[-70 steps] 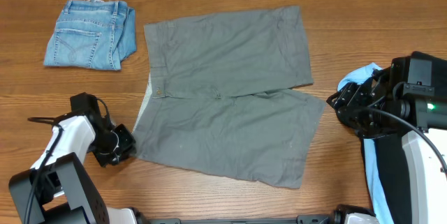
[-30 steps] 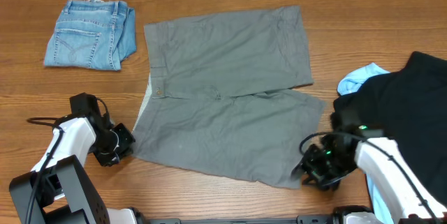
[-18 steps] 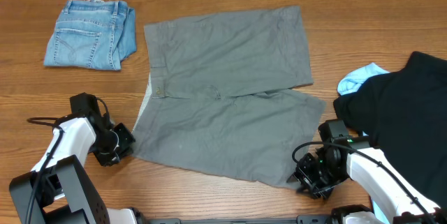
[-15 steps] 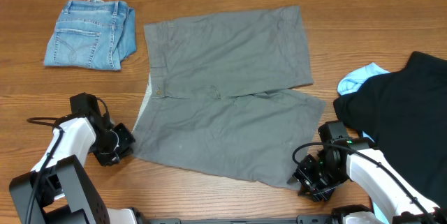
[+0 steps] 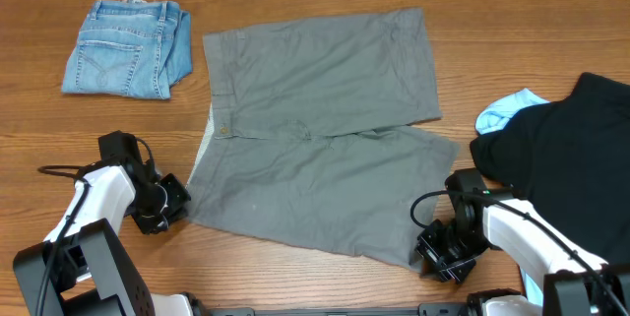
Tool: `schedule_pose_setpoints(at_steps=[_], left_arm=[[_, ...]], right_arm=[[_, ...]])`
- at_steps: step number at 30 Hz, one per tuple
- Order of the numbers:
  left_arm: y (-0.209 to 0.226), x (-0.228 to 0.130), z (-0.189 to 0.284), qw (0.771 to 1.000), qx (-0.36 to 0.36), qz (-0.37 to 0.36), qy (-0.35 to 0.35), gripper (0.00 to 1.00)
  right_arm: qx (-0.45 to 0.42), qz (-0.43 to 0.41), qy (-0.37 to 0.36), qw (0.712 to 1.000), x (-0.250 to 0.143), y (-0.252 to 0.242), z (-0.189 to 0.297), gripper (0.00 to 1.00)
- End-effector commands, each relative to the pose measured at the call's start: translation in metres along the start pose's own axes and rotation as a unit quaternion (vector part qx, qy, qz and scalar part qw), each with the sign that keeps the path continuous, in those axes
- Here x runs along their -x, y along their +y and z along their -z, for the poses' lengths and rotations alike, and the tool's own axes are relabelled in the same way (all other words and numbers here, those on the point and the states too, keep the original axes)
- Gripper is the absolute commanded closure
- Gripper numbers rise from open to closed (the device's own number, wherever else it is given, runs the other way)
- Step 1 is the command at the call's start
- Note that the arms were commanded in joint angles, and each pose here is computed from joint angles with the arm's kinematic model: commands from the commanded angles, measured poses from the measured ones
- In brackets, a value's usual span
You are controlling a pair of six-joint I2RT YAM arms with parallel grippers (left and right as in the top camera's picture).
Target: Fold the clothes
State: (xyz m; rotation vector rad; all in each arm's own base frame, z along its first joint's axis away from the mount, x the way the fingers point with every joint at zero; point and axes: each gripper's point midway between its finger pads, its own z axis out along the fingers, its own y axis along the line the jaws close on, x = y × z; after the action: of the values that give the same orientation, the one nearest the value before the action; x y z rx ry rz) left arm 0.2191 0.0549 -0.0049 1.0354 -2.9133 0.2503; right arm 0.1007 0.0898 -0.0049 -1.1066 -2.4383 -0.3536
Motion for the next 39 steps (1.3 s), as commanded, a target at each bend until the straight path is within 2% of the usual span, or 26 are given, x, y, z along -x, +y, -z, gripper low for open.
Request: schedule_pose_setpoints(at_steps=[1, 9, 14, 21, 31, 39], left_arm=[[0.011, -0.006, -0.008, 1.0, 0.022, 0.003, 0.009, 0.91], [0.01, -0.005, -0.008, 1.0, 0.022, 0.003, 0.007, 0.92], [0.01, -0.005, -0.008, 1.0, 0.022, 0.003, 0.007, 0.94], [0.01, -0.005, -0.001, 1.0, 0.024, -0.002, 0.016, 0.96], [0.014, 0.005, 0.03, 0.999, 0.029, 0.014, 0.025, 0.96], [0.016, 0.013, 0.063, 0.999, 0.04, 0.0, 0.015, 0.96]], right_arm=[[-0.025, 0.005, -0.027, 0.999, 0.011, -0.009, -0.006, 0.73], [-0.024, 0.006, -0.058, 0.998, 0.024, -0.006, -0.004, 0.73], [-0.032, 0.0, -0.084, 0.996, 0.033, -0.006, 0.0, 0.96], [-0.027, 0.008, -0.106, 0.994, 0.035, 0.012, 0.03, 0.96], [0.008, 0.034, -0.225, 0.974, 0.027, 0.037, 0.134, 0.96], [0.049, 0.059, -0.266, 0.961, 0.011, 0.051, 0.186, 0.96]])
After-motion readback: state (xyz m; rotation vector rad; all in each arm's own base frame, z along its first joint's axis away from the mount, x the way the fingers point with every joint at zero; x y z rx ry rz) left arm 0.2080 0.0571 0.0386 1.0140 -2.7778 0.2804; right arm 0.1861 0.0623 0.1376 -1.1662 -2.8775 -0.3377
